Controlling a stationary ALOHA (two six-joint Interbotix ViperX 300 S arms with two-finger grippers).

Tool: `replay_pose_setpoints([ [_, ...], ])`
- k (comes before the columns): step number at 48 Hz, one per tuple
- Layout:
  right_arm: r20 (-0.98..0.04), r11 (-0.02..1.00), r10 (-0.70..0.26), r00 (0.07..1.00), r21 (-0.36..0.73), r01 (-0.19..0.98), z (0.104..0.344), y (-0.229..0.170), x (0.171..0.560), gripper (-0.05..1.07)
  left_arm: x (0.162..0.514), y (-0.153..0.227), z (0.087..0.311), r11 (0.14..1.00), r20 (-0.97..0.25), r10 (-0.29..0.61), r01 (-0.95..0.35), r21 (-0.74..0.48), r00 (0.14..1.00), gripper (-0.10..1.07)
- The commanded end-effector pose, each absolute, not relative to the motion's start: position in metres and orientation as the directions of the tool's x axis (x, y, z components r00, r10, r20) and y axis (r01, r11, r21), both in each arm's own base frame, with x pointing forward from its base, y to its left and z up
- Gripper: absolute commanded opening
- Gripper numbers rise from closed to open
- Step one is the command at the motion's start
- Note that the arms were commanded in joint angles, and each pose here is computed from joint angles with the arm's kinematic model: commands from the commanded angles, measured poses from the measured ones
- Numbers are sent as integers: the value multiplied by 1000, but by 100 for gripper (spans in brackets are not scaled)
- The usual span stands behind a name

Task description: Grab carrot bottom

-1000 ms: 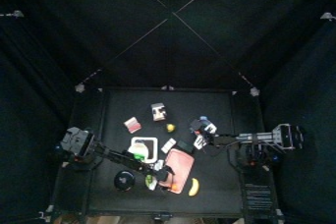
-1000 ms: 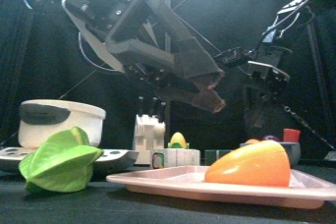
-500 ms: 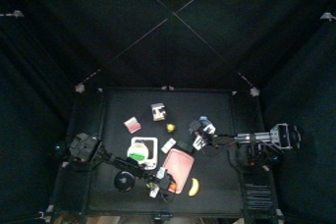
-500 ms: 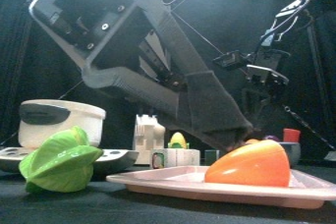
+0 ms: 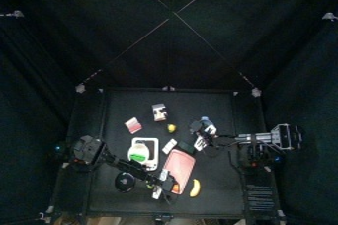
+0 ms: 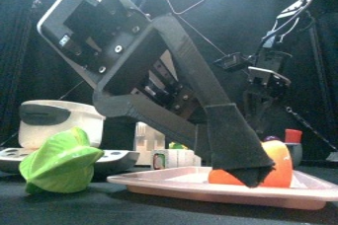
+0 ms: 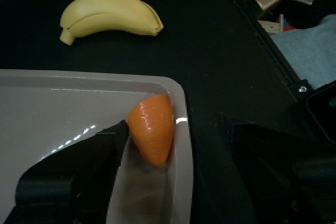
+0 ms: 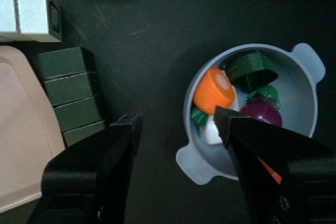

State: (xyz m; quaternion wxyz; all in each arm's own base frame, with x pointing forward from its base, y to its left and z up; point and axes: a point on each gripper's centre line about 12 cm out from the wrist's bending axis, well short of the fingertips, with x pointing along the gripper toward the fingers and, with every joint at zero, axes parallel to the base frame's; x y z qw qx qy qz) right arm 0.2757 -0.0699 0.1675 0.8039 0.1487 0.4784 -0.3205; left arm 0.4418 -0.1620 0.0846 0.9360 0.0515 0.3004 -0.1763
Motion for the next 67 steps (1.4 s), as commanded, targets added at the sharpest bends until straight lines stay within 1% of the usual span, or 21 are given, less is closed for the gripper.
replay_pose_setpoints([
  [1,-855,752,-374,359,-53,657,173,-70,278,93,450,-162,96,936,-553,-300,351,-15,778,101],
  [7,-857,752,-374,355,-56,657,173,-70,278,93,451,-160,96,940,-552,-294,340,-21,780,96],
  [18,-857,752,-374,355,-56,657,173,-70,278,93,453,-157,98,945,-548,-287,327,-26,785,79],
  [25,-858,752,-374,352,-58,657,172,-70,278,93,453,-157,104,945,-538,-289,327,-27,792,73],
  [44,-866,750,-369,338,-62,658,167,-69,279,93,449,-155,124,944,-511,-293,329,-22,808,73],
  [52,-866,750,-369,337,-63,658,167,-69,279,93,445,-152,128,944,-509,-292,328,-20,809,73],
  [67,-866,750,-368,340,-60,659,167,-69,279,93,443,-150,130,945,-509,-290,327,-18,810,73],
])
